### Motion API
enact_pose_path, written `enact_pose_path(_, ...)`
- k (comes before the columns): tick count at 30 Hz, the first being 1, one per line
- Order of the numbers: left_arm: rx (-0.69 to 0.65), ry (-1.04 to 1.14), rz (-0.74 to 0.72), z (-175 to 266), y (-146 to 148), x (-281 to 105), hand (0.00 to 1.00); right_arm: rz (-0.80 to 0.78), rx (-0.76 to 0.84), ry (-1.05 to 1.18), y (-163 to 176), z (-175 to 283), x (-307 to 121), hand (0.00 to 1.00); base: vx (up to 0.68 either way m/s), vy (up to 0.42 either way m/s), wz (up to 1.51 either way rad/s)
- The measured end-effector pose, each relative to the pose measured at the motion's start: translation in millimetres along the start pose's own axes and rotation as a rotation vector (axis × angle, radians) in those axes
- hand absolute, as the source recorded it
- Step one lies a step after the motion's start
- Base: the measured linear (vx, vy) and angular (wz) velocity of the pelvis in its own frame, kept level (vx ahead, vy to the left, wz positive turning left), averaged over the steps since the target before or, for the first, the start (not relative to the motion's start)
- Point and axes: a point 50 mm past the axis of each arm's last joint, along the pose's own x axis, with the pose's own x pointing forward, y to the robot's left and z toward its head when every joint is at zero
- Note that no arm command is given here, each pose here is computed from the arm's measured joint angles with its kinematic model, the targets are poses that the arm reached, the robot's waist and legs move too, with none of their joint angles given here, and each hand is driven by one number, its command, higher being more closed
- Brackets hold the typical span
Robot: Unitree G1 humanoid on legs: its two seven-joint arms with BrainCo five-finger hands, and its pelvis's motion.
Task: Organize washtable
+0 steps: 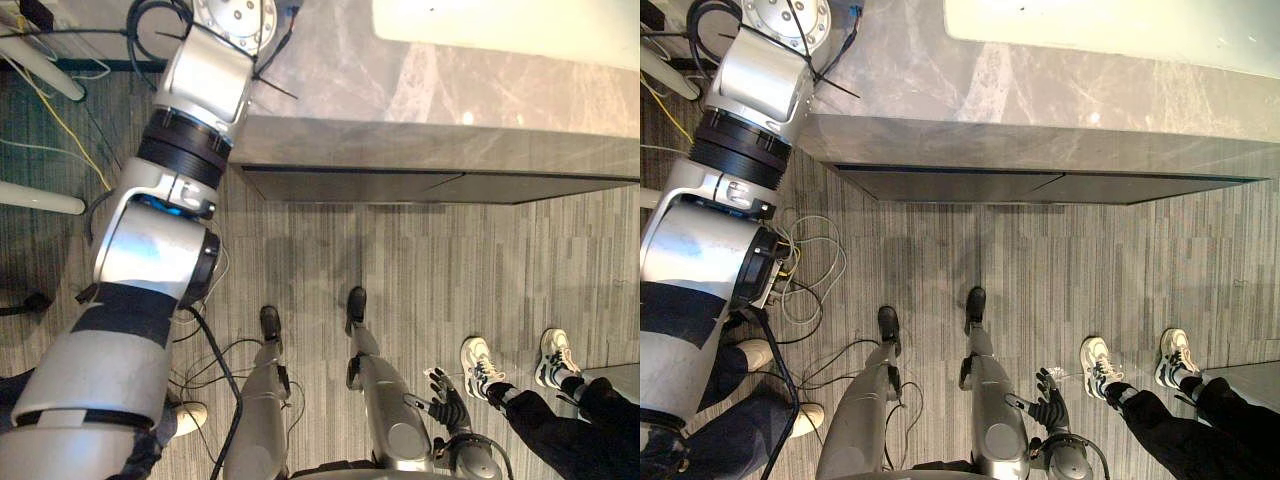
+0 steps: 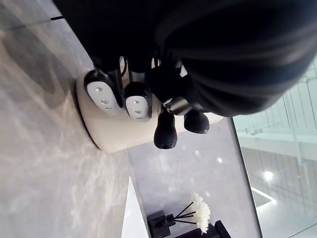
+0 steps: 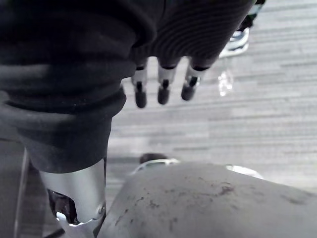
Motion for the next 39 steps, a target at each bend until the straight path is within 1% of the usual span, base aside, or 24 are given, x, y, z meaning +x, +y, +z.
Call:
enact_pose_path(17,0.014,-0.151,-0.007,57,6,27,1.0,-0.007,0.046,-0.025,-1,2,-5,0.0,0.0,0.0,-0.02)
enact_pose_path(32,-0.011,-0.177,-0.008,67,5,29,1.0,0.03,0.054,-0.061,2,6,-14,0.0,-0.01,0.01,-0.03)
enact_pose_path(36,-0.017,-0.152,-0.021,60,-2,27,1.0,0.04,0.043,-0.067,2,8,-14,0.0,-0.02,0.005,-0.01)
enact_pose_path(39,-0.028,-0.093,-0.041,39,-10,17,1.0,0.037,0.061,-0.063,1,7,-15,0.0,-0.01,0.0,-0.01)
